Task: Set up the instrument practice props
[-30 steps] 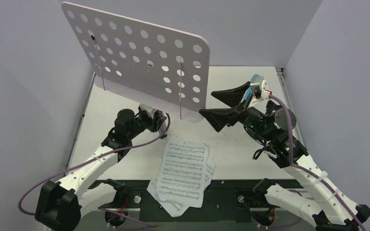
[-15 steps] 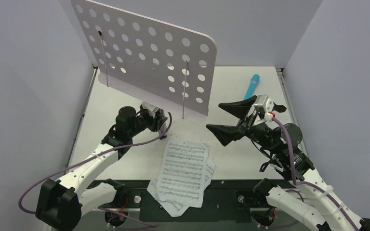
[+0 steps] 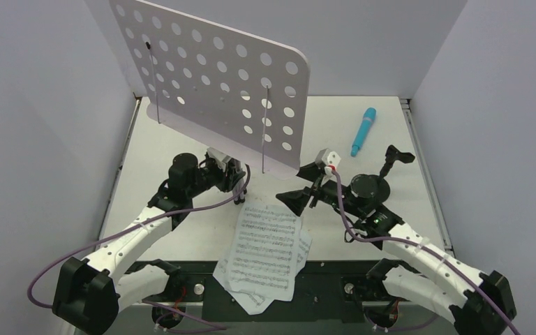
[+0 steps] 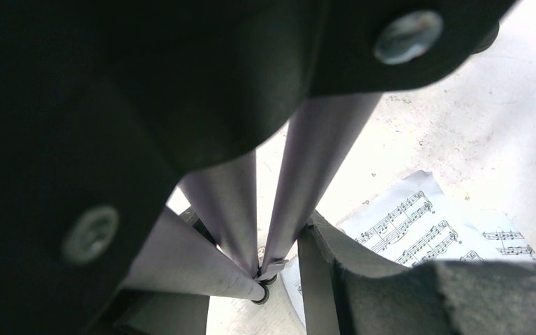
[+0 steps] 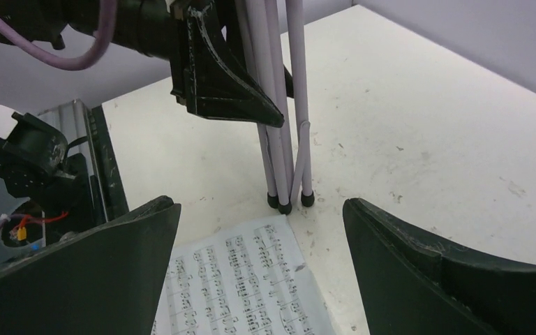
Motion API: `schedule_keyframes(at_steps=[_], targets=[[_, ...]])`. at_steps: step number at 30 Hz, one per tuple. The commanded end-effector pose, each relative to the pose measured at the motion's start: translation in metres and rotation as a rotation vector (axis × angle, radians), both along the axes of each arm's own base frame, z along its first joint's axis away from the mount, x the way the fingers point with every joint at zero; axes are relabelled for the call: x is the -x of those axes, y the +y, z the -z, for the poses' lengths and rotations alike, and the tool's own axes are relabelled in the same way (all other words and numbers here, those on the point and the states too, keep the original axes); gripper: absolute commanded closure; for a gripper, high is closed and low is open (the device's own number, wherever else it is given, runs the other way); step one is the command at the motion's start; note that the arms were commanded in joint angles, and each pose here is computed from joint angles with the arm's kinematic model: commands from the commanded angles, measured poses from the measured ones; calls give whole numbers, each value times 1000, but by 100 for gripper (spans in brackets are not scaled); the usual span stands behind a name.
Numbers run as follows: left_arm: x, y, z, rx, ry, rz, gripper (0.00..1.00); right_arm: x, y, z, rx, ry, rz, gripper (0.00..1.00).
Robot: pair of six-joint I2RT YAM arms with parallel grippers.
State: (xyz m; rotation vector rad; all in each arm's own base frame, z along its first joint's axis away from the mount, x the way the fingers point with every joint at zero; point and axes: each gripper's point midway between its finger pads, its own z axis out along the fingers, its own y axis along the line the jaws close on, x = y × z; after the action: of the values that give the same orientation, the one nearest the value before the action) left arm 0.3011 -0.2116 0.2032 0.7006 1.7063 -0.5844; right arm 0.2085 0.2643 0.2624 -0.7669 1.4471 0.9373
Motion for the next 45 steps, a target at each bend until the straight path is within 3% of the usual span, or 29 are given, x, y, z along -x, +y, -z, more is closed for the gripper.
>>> schedule_keyframes(at_steps=[1,8,13,21,28,45], targets=[[4,-17,-102,166,-274,90,100,-10,26,-51,-132,-143,-107,10],[10,-22,-90,165,-261,132,100,-53,44,-68,-287,-76,-310,8],[12,-21,-89,151,-268,143,100,-74,58,-88,-298,-117,-371,7],[13,-19,-92,152,-278,155,100,-76,94,-125,-279,-184,-544,4],[16,-17,-93,165,-280,157,100,-72,122,-126,-274,-169,-619,2],[20,-17,-93,176,-277,170,100,-53,160,-136,-333,-115,-762,31]])
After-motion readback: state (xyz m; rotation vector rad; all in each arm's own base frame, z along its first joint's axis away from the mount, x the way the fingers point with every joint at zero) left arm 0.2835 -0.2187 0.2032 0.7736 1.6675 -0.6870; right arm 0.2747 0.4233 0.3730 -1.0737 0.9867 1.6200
